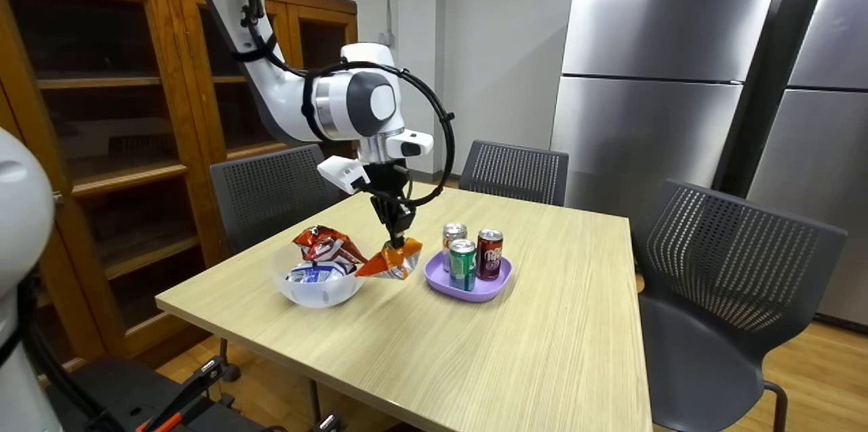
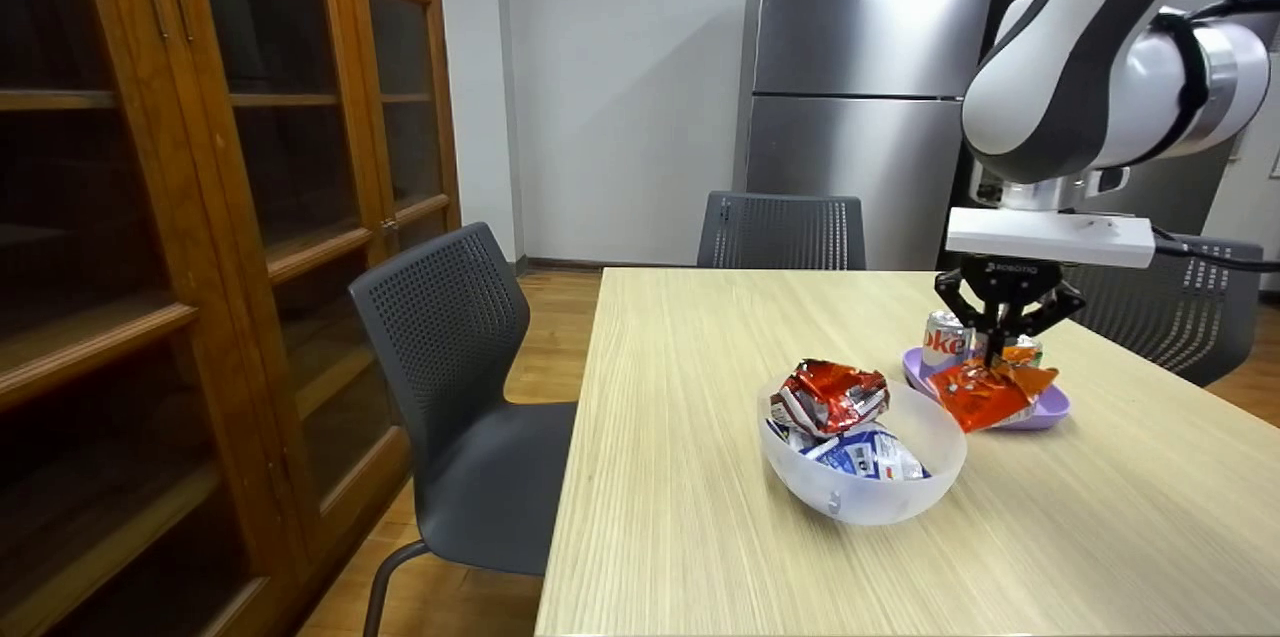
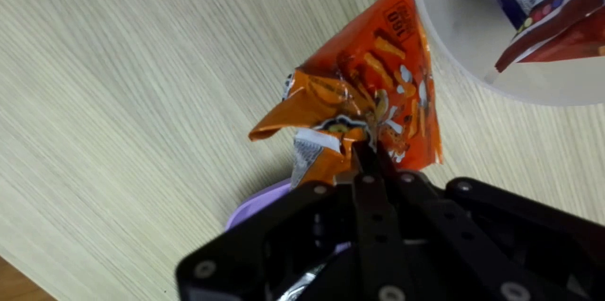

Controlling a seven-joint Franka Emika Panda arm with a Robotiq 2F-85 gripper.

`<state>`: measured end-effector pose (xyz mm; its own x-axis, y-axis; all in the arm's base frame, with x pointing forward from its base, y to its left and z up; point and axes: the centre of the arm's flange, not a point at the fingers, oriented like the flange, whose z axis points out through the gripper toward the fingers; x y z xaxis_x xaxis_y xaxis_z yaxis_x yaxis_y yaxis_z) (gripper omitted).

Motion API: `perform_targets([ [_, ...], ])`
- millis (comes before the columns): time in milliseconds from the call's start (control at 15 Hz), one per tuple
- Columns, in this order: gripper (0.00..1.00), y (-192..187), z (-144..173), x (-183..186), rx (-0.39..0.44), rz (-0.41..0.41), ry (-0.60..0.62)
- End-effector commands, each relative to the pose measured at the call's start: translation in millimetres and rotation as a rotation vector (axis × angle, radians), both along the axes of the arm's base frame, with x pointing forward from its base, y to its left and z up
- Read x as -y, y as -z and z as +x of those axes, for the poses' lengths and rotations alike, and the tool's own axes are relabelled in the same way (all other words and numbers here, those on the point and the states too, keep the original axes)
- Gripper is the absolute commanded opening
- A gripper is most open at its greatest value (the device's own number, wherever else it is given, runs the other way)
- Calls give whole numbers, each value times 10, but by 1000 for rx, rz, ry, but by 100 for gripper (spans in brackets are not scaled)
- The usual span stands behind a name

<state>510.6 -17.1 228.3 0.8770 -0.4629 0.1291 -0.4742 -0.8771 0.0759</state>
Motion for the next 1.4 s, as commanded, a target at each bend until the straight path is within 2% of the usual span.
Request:
perform_targets([
  [0, 0, -183, -21, -249, 30, -8, -2],
  [267, 0, -245, 2, -402, 51, -16, -14],
  [867, 0, -443, -70, -414, 104, -15, 2],
  [1333, 0, -417, -190, -544, 87, -22, -61],
])
